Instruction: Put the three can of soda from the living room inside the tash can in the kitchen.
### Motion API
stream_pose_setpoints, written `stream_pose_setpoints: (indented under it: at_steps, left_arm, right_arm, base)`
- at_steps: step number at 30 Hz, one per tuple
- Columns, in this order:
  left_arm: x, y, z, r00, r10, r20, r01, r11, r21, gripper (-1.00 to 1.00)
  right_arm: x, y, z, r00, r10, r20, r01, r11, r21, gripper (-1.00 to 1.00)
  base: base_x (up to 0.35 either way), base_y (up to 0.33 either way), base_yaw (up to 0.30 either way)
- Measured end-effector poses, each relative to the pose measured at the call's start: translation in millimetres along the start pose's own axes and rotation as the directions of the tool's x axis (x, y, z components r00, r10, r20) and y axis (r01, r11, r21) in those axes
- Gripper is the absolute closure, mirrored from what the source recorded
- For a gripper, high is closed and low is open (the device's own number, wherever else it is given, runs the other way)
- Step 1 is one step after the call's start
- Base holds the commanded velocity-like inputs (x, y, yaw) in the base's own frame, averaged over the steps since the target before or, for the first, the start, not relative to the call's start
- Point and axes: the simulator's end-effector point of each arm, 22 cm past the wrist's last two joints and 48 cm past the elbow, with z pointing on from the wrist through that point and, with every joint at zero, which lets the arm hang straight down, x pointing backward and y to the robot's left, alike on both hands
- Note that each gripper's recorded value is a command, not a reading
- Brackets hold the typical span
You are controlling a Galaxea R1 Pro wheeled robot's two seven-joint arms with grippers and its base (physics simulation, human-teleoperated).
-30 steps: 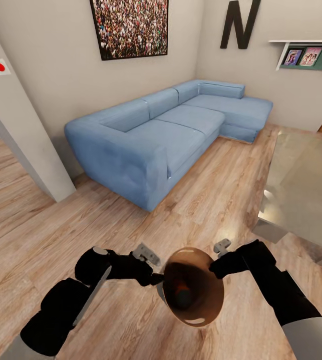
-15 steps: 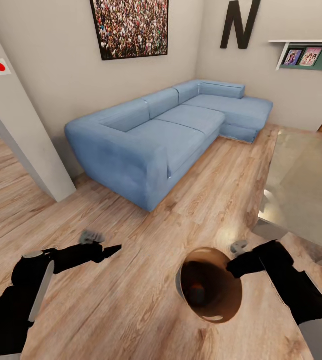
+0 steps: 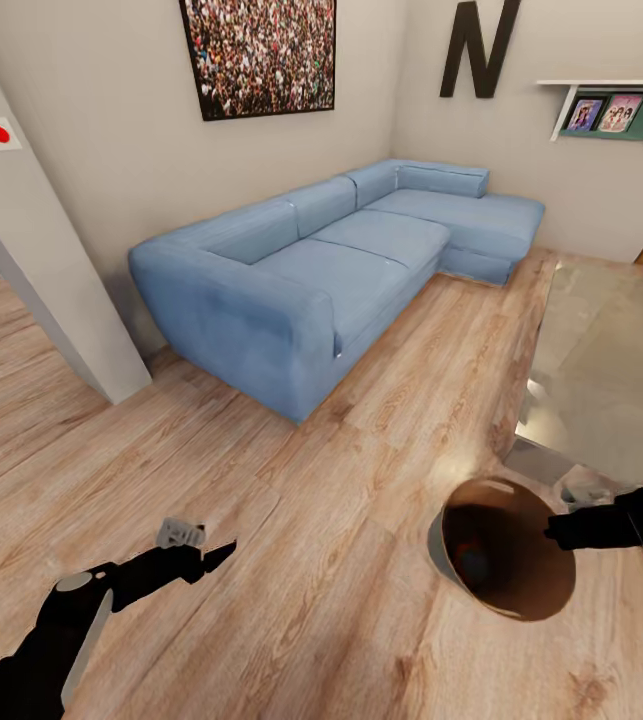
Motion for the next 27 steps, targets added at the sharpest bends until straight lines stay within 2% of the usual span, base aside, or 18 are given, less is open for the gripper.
stream_pose_setpoints:
  at_steps: [2,3,6,8,10,12,14,18,21,23,24,27]
  left_arm:
    - [4.6,1.8,1.1,1.0,0.0,0.001,0.0,1.0,-0.003,-1.0]
    - [19.2,10.8,3.2,1.0,-0.011,-0.013,0.011,0.999,-0.033,-1.0]
    - [36.1,21.2,5.2,0.999,-0.03,-0.03,0.028,0.997,-0.071,-1.0]
    - [40.4,25.3,5.7,0.999,-0.028,-0.03,0.025,0.996,-0.088,-1.0]
    - [42.1,27.6,5.8,0.999,-0.027,-0.032,0.024,0.995,-0.097,-1.0]
    - [47.1,31.3,5.9,0.999,-0.033,-0.038,0.028,0.993,-0.113,-1.0]
    - [53.4,34.3,6.1,0.998,-0.038,-0.044,0.033,0.992,-0.124,-1.0]
    - [58.9,36.2,7.0,0.999,-0.03,-0.037,0.025,0.991,-0.129,-1.0]
    - [64.1,36.7,7.6,0.999,-0.03,-0.038,0.025,0.991,-0.13,-1.0]
    - [64.4,37.0,8.0,0.999,-0.02,-0.03,0.016,0.991,-0.13,-1.0]
    - [63.9,37.1,8.1,0.999,-0.017,-0.027,0.013,0.991,-0.13,-1.0]
    - [63.8,37.6,8.3,1.0,-0.009,-0.021,0.007,0.991,-0.133,-1.0]
  right_arm:
    - [6.2,-17.0,-1.6,1.0,-0.002,-0.015,0.002,0.999,0.039,1.0]
    - [16.6,-24.8,-3.3,0.998,0.06,-0.019,-0.06,0.998,0.001,1.0]
    - [30.5,-47.3,-8.4,0.996,0.093,0.007,-0.093,0.995,0.027,1.0]
    - [45.7,-57.9,-6.0,0.996,0.081,0.028,-0.082,0.996,0.043,1.0]
    - [50.6,-55.5,-2.0,0.996,0.074,0.047,-0.076,0.997,0.031,1.0]
    - [46.4,-47.0,1.8,0.989,0.083,0.121,-0.082,0.997,-0.011,1.0]
    - [38.2,-49.1,0.4,0.971,0.059,0.231,-0.057,0.998,-0.015,1.0]
    - [32.1,-53.8,-4.4,0.947,0.029,0.32,-0.029,1.0,-0.004,1.0]
    - [35.7,-50.5,-4.9,0.938,0.016,0.346,-0.011,1.0,-0.019,1.0]
    - [45.0,-51.2,-3.2,0.926,-0.032,0.377,0.039,0.999,-0.01,1.0]
    - [46.9,-51.6,-2.3,0.922,-0.042,0.385,0.048,0.999,-0.007,1.0]
    - [50.9,-43.8,2.8,0.906,-0.034,0.422,0.053,0.998,-0.034,1.0]
  base:
    - [0.0,0.0,0.0]
    - [0.0,0.0,0.0]
    - [0.0,0.0,0.0]
    - [0.0,-0.013,0.0]
    - [0.0,-0.058,0.0]
    - [0.0,-0.097,0.0]
    - [0.0,-0.105,0.0]
    - [0.0,-0.059,0.0]
    - [0.0,-0.018,0.0]
    - [0.0,-0.005,0.0]
    - [0.0,-0.003,0.0]
    - [0.0,-0.025,0.0]
